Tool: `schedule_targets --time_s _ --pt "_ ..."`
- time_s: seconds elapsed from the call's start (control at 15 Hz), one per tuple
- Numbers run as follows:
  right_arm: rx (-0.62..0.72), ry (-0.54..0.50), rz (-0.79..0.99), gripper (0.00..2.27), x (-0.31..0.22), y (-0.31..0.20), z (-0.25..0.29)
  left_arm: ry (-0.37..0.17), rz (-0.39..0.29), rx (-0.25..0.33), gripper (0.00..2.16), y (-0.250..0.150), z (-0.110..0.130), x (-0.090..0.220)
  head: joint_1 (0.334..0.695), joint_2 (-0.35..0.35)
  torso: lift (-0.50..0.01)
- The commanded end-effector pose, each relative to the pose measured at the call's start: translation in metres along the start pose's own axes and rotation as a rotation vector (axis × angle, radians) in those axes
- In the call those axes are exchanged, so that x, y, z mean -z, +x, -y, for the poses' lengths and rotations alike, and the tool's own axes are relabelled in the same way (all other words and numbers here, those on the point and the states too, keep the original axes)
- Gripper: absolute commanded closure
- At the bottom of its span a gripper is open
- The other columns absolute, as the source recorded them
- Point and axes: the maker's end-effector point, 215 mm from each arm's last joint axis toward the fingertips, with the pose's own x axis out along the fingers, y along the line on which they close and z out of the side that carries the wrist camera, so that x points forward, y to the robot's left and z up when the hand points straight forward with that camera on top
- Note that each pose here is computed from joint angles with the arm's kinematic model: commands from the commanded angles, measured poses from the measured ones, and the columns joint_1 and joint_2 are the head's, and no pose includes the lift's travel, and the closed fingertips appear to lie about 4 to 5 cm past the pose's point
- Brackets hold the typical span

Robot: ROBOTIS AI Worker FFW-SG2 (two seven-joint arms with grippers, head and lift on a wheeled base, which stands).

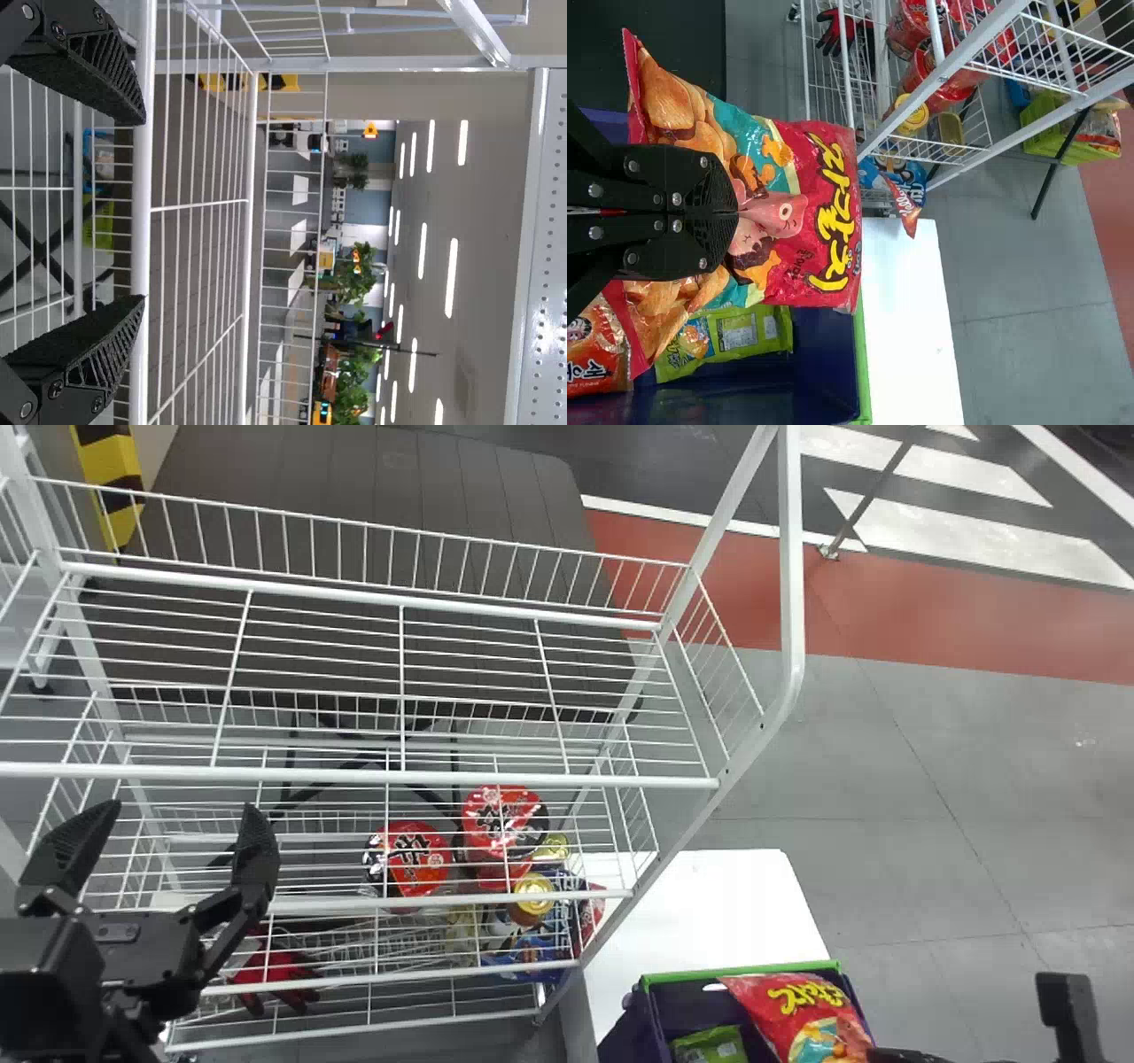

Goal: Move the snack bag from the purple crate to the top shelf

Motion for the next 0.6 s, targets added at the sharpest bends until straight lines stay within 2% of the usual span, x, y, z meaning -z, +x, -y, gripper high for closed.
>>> schedule_targets --time_s 0.0,0.53 --pt "0.002 -0.001 0.002 1.65 -0.0036 0.0005 0.0008 -0.002 0.002 0.001 0.10 0.0013 0.0008 -0.0010 0.695 -0.350 -0.046" --pt "-0.004 -0.011 0.008 1.65 -0.0057 0.0028 -0.0009 0.002 -0.007 0.000 0.10 0.0012 0.0002 0.0019 0.695 -0.350 -0.013"
